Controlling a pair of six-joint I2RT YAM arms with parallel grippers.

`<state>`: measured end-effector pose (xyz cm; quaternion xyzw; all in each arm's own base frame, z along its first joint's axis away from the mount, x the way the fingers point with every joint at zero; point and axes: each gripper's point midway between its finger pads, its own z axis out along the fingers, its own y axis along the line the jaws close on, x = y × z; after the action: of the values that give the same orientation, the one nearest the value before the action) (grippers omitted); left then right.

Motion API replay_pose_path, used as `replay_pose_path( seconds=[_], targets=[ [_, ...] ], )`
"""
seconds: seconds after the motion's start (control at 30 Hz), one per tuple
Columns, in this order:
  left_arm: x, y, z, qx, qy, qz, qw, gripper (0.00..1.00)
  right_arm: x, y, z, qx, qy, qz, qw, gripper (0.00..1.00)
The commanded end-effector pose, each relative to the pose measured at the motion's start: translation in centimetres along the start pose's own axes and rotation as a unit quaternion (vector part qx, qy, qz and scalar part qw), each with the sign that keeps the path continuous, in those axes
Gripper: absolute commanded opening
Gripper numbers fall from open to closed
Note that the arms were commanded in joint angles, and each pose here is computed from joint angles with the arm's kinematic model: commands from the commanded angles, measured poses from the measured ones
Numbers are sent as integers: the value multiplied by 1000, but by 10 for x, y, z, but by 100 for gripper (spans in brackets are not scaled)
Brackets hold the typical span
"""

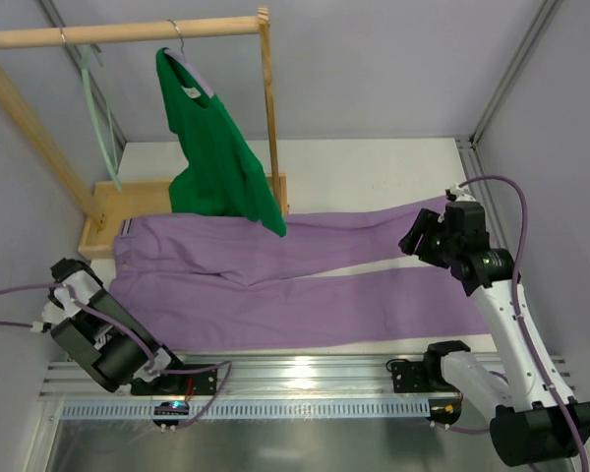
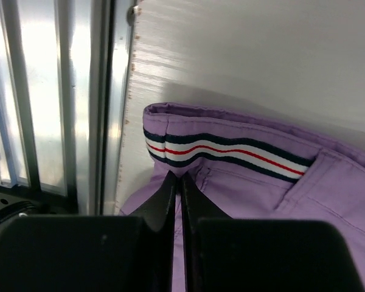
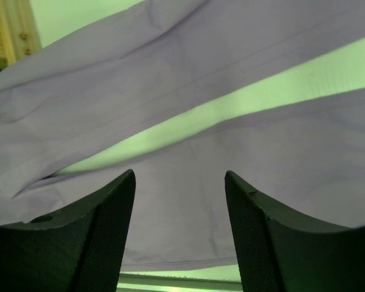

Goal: Place the trousers on the hanger
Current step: Fold the trousers

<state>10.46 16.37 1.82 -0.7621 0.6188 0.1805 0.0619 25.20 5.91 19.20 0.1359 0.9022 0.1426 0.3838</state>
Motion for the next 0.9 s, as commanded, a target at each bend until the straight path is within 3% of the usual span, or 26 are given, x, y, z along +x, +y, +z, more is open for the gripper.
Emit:
replay_pose_path(
  seconds=[0.0,0.2,0.3,0.47,0.57,0.67,0.87],
  targets=[
    [-25,-34,-31,81,-20,-46,995,0,5,-34,10,96,-12,80,992,64],
    [-34,-40,-63,138,-36,-64,988,0,10,-117,14,221,-32,226,948,65],
    [-28,-37,-68,163,-34,-78,983,1,23,-173,1,328,-22,282,902,64],
    [-29,-33,-83,200,-53,-94,974,0,51,-229,-21,410,-16,346,844,57],
    [-27,-32,-92,219,-55,-100,969,0,62,-233,-29,425,-13,368,827,57],
    [-24,-32,-94,228,-49,-107,966,0,69,-233,-44,460,-25,413,785,57],
    [-22,-37,-93,228,-36,-103,967,1,115,-249,-37,513,-6,452,730,57]
  ],
)
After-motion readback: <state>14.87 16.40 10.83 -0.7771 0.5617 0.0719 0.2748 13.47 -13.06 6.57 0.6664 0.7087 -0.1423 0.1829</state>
